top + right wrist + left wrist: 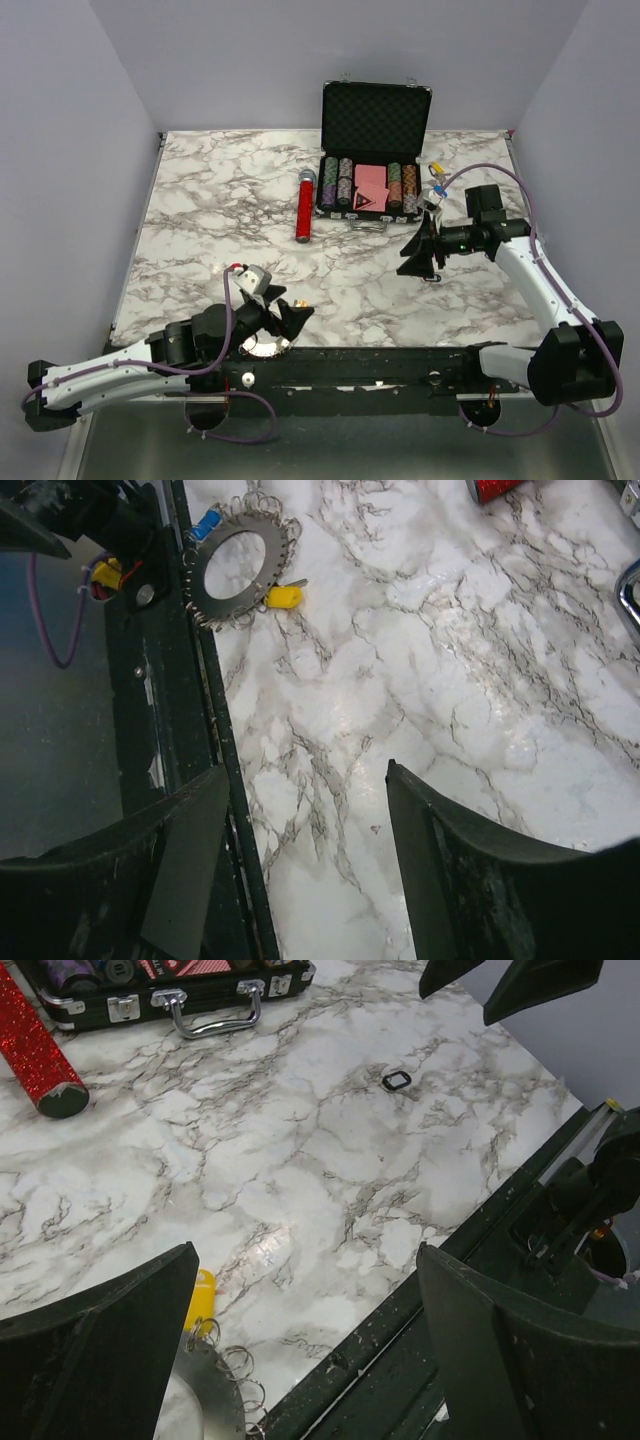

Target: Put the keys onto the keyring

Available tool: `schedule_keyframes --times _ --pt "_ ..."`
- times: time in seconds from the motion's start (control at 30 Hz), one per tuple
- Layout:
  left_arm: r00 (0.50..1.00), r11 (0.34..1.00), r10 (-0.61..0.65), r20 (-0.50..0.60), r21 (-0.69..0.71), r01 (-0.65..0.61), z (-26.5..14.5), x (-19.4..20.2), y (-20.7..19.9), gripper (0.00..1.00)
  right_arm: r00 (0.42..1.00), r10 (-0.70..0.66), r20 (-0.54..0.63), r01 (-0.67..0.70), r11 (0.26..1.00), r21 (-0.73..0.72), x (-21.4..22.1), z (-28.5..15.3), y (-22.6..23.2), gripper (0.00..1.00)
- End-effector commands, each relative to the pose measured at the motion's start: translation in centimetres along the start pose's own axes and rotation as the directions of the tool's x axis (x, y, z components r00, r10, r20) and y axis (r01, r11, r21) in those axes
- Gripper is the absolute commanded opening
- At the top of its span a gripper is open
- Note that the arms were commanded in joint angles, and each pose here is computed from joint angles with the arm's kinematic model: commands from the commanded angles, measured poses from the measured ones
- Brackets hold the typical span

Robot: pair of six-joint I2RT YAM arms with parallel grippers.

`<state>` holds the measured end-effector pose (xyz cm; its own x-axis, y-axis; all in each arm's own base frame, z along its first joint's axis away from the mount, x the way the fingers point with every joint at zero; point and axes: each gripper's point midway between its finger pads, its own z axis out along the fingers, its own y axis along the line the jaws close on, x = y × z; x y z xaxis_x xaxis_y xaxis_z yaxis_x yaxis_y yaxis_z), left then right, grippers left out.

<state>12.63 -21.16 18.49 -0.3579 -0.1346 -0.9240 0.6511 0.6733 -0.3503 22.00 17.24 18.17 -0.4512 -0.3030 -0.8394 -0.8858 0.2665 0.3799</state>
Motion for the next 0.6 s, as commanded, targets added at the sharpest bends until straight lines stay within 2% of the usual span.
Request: schedule_keyframes --times 0.0,0.17,0.57 --pt "0.999 0.995 -0.038 -0.028 -0.094 0.035 -0.3 -0.3 1.3 0.99 0.994 -0.044 0.100 0.047 0.998 -0.029 -1.5 0.0 0.9 0.75" --pt "0.996 0.986 -0.069 -0.059 -0.154 0.059 -0.7 -0.4 2.2 0.99 0.993 -0.039 0.111 0.041 0.999 -0.016 -1.3 0.0 0.8 0.83" --pt "0.972 0.959 -0.140 -0.186 -0.271 0.087 -0.7 -0.1 3.8 0.99 0.991 -0.057 0.118 0.058 0.998 -0.005 -0.9 0.1 0.7 0.87"
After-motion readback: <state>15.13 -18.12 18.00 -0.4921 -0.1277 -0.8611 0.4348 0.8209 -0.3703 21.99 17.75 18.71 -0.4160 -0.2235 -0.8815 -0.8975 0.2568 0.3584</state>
